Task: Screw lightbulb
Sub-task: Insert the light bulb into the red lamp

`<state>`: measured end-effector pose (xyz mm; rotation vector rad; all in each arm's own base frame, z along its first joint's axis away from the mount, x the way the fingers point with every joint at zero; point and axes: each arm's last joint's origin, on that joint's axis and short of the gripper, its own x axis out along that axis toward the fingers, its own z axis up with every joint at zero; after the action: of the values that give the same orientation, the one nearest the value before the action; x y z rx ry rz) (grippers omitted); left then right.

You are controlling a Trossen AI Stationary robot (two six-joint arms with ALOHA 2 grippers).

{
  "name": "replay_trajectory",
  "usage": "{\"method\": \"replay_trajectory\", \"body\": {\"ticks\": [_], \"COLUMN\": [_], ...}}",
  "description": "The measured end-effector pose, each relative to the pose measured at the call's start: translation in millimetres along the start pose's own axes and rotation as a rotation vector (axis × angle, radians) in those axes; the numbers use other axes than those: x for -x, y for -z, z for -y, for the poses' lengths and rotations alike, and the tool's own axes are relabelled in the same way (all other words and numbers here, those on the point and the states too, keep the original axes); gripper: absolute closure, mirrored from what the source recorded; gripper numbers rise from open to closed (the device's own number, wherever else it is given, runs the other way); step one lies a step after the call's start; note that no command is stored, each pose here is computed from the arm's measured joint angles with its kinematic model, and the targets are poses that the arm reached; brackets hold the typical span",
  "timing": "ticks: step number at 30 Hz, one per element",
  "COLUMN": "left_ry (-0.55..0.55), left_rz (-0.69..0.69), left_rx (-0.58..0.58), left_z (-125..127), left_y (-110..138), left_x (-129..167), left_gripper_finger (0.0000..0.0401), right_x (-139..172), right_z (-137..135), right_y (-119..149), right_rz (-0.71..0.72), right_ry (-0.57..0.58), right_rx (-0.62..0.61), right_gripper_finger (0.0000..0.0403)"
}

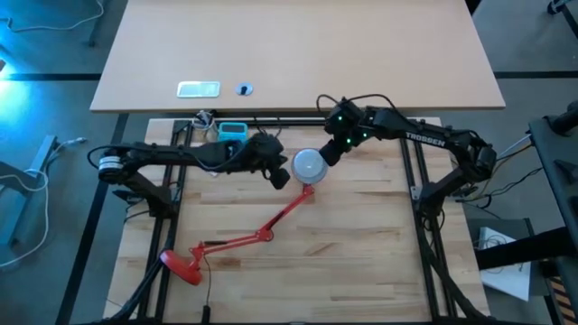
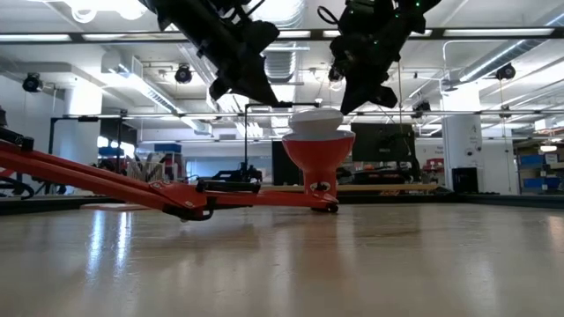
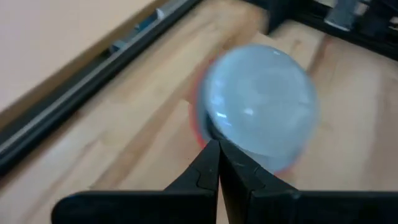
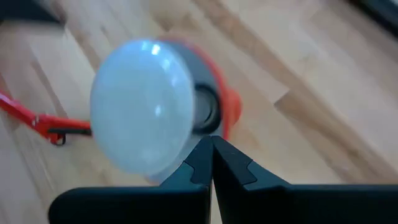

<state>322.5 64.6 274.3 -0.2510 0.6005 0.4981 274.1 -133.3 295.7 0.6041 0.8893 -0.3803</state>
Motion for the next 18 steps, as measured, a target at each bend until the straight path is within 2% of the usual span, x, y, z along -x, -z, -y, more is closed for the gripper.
{"method": "replay_trajectory", "body": {"ticks": [6,10,18], "left_ry": [0.029,0.042,0.090], "left_rz": [-0.048,-0.047,0.000], "left_rx": [0.028,0.049,0.068], "left_z": [20,29,35], "left_y": [15,22,23], "left_x": [-18,-34,-48], "left_gripper_finger": [0.0401,0.0401,0.0401], "right_x": [4,4,2], "right_z": [14,15,13], "right_y": [-9,-9,-8], "right_rz": [0.059,0.053,0.046], "right_ry": [0.007,-0.031,-0.049], "right_rx": [-0.021,0.007,-0.019], "right_gripper_finger": [0.0403,0.0403,0.0403]}}
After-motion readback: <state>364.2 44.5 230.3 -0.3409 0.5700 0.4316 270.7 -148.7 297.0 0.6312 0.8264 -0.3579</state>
